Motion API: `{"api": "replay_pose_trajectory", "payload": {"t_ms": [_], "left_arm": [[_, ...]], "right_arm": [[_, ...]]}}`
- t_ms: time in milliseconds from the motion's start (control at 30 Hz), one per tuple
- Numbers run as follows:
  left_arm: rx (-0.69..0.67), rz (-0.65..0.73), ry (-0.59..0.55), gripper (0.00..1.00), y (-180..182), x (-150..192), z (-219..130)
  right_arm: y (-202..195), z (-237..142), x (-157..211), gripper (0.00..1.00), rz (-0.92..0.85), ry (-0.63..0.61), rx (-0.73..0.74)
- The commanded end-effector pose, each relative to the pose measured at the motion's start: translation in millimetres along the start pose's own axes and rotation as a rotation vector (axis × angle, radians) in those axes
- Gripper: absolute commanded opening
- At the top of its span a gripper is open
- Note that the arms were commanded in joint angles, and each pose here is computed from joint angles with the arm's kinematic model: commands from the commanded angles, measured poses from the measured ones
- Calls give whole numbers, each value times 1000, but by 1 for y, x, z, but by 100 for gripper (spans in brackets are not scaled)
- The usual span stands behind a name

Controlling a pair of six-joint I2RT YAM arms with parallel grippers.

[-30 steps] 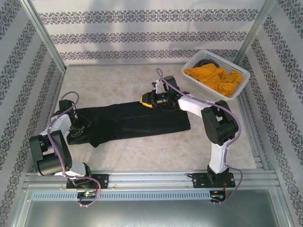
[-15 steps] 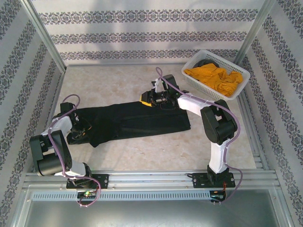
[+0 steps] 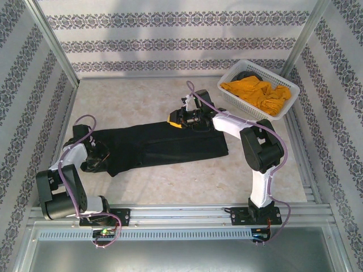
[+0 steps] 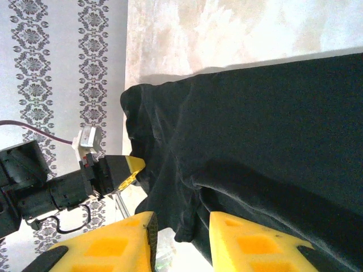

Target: Fold and stack the t-shirts

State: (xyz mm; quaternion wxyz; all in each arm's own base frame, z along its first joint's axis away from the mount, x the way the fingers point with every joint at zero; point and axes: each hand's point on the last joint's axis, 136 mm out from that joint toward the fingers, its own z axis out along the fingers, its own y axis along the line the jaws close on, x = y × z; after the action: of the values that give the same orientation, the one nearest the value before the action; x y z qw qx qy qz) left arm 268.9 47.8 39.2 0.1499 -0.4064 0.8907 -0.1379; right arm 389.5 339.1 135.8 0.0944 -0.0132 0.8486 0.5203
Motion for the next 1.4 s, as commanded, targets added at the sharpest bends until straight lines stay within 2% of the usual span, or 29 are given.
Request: {"api": "replay_pose_trajectory", "payload": {"t_ms": [0,167,300,467,567,867,1133,1367], "left_arm": [[26,-16,-16,8,-11,-4,-11],[7,-20,-7,16,-11,-6,-15],[5,-13,3,27,-13,-8,-15],[14,-11,18,29,-15,-6,-16],[16,-8,20,26,-15,-4,-16],[12,-13,30,0,-12,3,-16],[-44,-59,-22,0,-15,-19,-32],[-63,-58,-24,0,-29,-45,-36]], "right_arm": [[1,4,-4,31,-7,4,-2],[0,4,-4,31,-4,6,2],[0,3,-4,31,-3,5,2],[-2,2,-3,31,-1,5,5],[-3,2,-1,31,1,4,7],[-4,1,1,30,4,4,11],[-8,-5,3,30,8,-3,31],[-11,-11,2,29,12,-12,42]]}}
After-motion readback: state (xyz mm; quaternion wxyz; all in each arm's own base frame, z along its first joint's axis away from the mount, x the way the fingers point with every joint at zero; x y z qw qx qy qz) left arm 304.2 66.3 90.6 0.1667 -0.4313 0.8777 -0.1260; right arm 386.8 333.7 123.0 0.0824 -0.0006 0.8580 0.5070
